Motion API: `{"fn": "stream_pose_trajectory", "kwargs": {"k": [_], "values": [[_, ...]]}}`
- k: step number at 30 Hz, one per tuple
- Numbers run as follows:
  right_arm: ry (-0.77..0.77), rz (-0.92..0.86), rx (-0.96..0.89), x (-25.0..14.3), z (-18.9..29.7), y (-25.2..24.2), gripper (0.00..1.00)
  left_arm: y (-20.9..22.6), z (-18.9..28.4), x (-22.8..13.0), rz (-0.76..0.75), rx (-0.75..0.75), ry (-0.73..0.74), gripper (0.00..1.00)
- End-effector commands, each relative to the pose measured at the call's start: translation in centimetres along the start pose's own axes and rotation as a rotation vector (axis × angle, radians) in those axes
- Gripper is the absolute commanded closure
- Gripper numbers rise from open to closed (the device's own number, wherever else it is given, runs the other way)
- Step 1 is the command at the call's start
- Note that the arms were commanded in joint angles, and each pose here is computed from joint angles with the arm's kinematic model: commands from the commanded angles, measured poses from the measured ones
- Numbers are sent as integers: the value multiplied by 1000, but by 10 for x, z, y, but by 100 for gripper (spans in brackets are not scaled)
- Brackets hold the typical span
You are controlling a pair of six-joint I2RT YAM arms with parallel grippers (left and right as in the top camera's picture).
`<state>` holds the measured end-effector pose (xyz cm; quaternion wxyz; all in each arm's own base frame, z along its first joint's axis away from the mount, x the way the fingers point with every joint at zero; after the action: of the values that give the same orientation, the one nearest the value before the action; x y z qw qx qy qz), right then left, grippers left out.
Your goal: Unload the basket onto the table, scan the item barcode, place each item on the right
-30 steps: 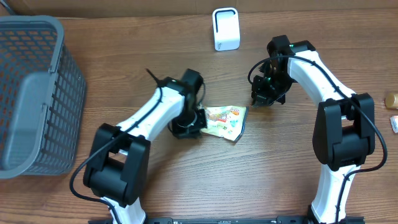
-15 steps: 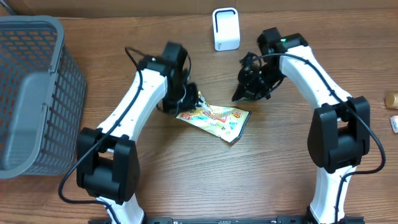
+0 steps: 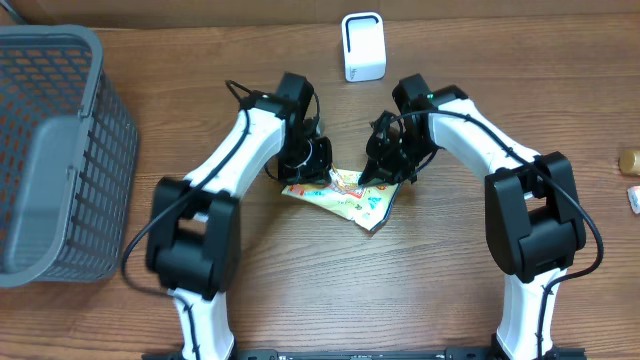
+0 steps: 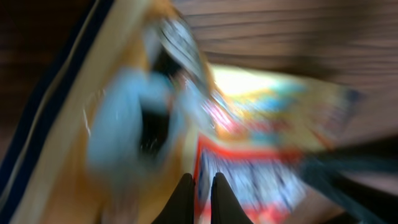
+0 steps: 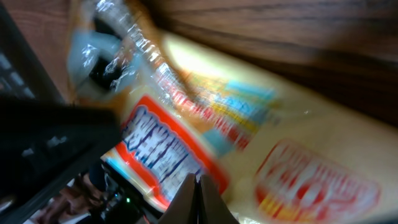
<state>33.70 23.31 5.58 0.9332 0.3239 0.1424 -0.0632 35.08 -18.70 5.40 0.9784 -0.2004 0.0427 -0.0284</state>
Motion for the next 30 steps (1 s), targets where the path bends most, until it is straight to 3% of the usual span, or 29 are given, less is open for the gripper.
{"fn": "stream_pose_trajectory", "kwargs": {"k": [1, 8, 13, 19, 23, 30], "values": [[7, -49, 11, -10, -3, -9, 96, 34, -35, -12, 41, 68, 116, 96], [-45, -182, -131, -4, -3, -62, 96, 114, -30, -28, 231, 373, 186, 96], [-88, -191, -110, 11, 18, -61, 96, 122, -2, -17, 264, 379, 131, 96], [-38, -10, 26, 1, 51, -6, 96, 99, 46, -2, 234, 349, 26, 96], [35, 100, 133, -19, 38, 35, 96, 89, 68, -1, 222, 335, -32, 96], [96, 169, 172, -46, -6, 85, 96, 104, 79, -33, 235, 421, 89, 96]]}}
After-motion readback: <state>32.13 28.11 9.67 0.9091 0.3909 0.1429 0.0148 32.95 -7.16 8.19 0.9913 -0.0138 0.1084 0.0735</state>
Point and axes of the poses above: each gripper's point midway between its finger pads, its own z axis back along the fingers, its own y axis along the line the jaws close on, x = y × z, the point moved 1 cm from there along z, back along the fingers, and after that the axes turned 7 degrees about -z, right-handed, at the moved point
